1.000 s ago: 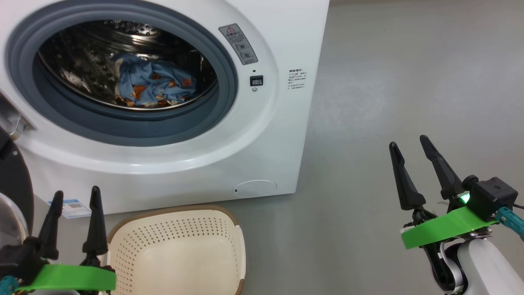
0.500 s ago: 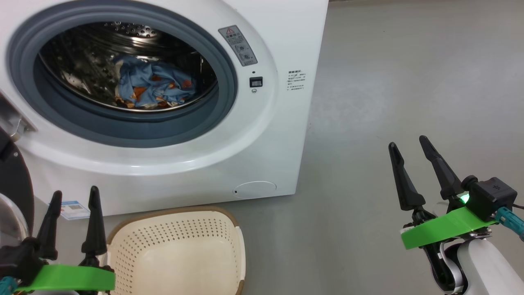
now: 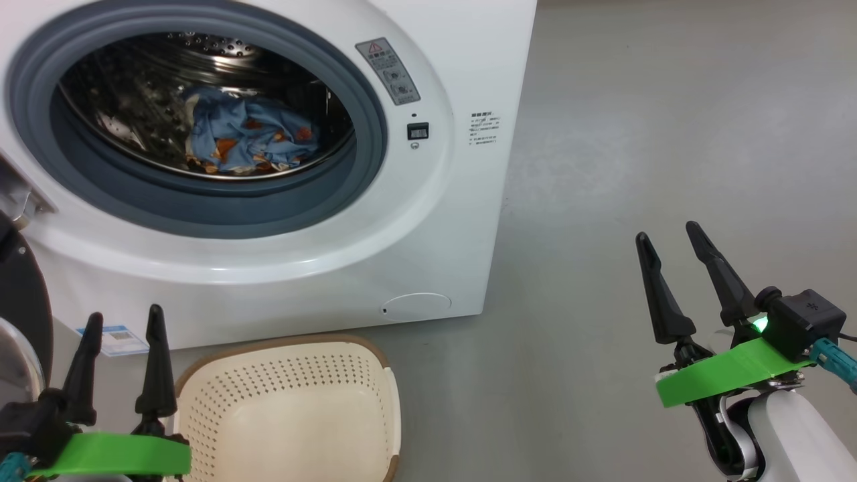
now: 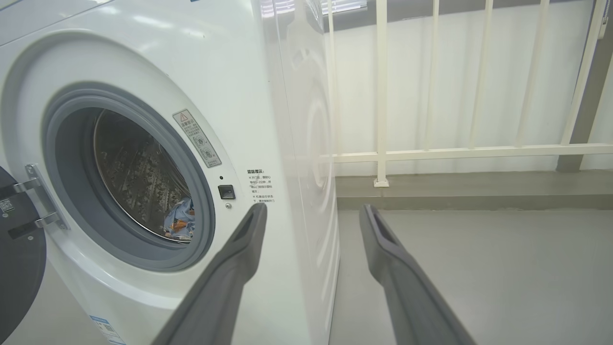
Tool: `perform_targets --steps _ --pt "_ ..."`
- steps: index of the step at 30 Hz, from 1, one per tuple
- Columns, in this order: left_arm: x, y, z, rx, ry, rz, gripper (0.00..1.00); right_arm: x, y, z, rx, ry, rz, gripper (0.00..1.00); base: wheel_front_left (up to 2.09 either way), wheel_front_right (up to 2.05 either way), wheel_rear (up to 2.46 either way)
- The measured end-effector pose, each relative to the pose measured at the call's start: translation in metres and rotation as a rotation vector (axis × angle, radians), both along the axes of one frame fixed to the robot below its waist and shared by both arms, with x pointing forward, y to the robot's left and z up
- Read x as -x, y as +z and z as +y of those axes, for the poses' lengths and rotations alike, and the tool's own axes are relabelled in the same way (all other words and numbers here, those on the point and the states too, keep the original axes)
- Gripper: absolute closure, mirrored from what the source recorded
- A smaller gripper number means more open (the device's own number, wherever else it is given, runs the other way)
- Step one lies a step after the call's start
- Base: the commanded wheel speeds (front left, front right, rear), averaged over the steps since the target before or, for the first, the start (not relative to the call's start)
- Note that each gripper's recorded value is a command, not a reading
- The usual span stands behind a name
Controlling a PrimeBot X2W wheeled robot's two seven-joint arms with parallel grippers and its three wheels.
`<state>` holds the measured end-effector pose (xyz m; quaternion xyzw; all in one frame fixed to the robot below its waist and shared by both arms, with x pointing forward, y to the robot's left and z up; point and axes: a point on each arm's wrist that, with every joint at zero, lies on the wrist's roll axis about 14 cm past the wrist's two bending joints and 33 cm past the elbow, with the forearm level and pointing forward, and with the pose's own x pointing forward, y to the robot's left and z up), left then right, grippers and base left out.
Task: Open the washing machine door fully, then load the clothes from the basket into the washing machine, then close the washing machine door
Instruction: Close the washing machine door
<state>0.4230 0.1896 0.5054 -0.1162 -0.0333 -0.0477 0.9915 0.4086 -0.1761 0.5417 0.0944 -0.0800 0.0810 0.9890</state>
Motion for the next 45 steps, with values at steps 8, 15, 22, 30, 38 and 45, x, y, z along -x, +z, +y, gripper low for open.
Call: perform_targets --steps 8,15,22,30,38,45 --pt "-0.0005 -0.0016 -0.0003 0.004 -0.004 0.003 0.0 -0.0007 -0.002 0.0 0.0 0.0 0.005 0.0 0.0 0.0 0.0" --pt "-0.0006 -0.0011 0.0012 0.004 0.0 0.001 0.0 -0.0007 -0.0018 -0.0001 -0.001 -0.001 0.005 0.0 0.0 0.0 0.0" --pt "-0.0009 -0.0002 0.004 0.008 0.011 -0.002 0.0 -0.0006 -0.0015 0.0 -0.001 -0.001 0.004 0.0 -0.31 0.31 0.0" --pt "-0.0014 -0.0016 0.0045 0.009 0.013 0.002 0.0 -0.0013 -0.0032 0.0002 -0.002 -0.001 0.008 0.0 -1.33 1.33 0.0" --pt "-0.0012 -0.0009 0.0042 0.01 0.013 0.0 0.0 -0.0009 -0.0027 0.0001 -0.003 -0.001 0.007 0.0 -0.97 0.97 0.0" --pt "-0.0008 -0.0003 0.0042 0.011 0.014 -0.002 0.0 -0.0008 -0.0024 0.0003 -0.003 -0.001 0.007 0.0 -0.1 0.1 0.0"
